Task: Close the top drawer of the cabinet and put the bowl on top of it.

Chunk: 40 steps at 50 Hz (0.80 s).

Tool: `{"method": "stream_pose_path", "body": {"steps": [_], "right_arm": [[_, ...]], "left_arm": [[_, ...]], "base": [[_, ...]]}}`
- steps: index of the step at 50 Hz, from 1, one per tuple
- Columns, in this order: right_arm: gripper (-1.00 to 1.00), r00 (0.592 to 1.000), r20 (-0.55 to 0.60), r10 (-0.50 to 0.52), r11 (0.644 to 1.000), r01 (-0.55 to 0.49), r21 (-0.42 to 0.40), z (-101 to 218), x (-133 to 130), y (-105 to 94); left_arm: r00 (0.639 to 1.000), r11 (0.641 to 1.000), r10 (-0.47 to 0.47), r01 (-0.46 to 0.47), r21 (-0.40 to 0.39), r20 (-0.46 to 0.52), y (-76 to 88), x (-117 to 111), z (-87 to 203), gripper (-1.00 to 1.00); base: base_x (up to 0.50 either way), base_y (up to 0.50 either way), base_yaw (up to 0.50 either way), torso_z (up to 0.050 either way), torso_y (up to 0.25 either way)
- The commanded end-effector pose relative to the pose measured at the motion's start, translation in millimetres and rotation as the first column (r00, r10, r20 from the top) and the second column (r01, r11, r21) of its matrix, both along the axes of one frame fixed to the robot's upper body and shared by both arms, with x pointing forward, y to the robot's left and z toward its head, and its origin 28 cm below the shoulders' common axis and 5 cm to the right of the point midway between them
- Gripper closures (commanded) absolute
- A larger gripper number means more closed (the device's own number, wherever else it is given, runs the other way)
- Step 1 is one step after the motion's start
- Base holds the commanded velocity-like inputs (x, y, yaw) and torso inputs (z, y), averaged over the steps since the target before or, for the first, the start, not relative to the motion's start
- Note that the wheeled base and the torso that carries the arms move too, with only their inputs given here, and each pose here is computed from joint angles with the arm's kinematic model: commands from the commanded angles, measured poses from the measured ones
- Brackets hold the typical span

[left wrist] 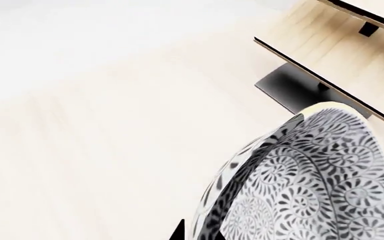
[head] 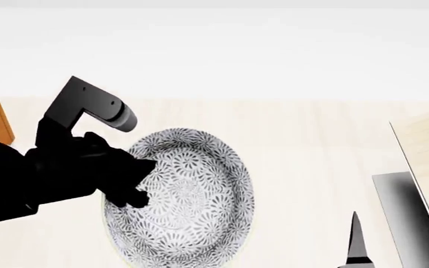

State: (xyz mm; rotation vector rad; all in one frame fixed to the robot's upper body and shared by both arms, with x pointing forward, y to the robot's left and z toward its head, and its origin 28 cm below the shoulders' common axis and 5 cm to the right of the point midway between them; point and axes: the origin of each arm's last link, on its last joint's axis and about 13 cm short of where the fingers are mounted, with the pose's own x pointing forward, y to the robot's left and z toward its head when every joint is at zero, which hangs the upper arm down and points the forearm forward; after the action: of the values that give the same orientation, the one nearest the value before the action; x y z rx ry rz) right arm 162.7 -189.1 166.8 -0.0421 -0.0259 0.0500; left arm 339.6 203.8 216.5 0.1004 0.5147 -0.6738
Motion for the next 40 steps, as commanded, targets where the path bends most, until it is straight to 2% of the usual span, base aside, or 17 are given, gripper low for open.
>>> {"method": "stream_pose_path", "body": {"steps": [1, 13, 27, 40], "right_arm": [[-1.00, 1.000, 0.012, -0.002, 1.000, 0.002, -0.001, 5, -5, -1.4], [-1.00, 1.000, 0.021, 0.004, 1.000, -0.004, -0.006, 9, -7, -0.9], [-1.00, 0.999, 0.036, -0.001, 1.000, 0.001, -0.006, 16, -11, -1.6], [-1.00, 0.999, 0.042, -0.003, 1.000, 0.003, -0.003, 15, -15, -3.0]], "left_arm": [[0.997, 1.000, 0.026, -0.025, -0.014, 0.066, 3.2, -7, 31, 1.00], [0.990, 0.997, 0.074, -0.069, -0.046, 0.121, 13.4, -13, 61, 1.00], [0.984, 0.991, 0.111, -0.099, -0.090, 0.139, 21.7, -14, 73, 1.00], [0.966, 0.984, 0.166, -0.150, -0.097, 0.198, 27.4, -18, 88, 1.00]], "base": [[0.00, 0.00, 0.00, 0.000, 0.000], [0.00, 0.00, 0.00, 0.000, 0.000], [0.00, 0.00, 0.00, 0.000, 0.000], [0.00, 0.00, 0.00, 0.000, 0.000]]}}
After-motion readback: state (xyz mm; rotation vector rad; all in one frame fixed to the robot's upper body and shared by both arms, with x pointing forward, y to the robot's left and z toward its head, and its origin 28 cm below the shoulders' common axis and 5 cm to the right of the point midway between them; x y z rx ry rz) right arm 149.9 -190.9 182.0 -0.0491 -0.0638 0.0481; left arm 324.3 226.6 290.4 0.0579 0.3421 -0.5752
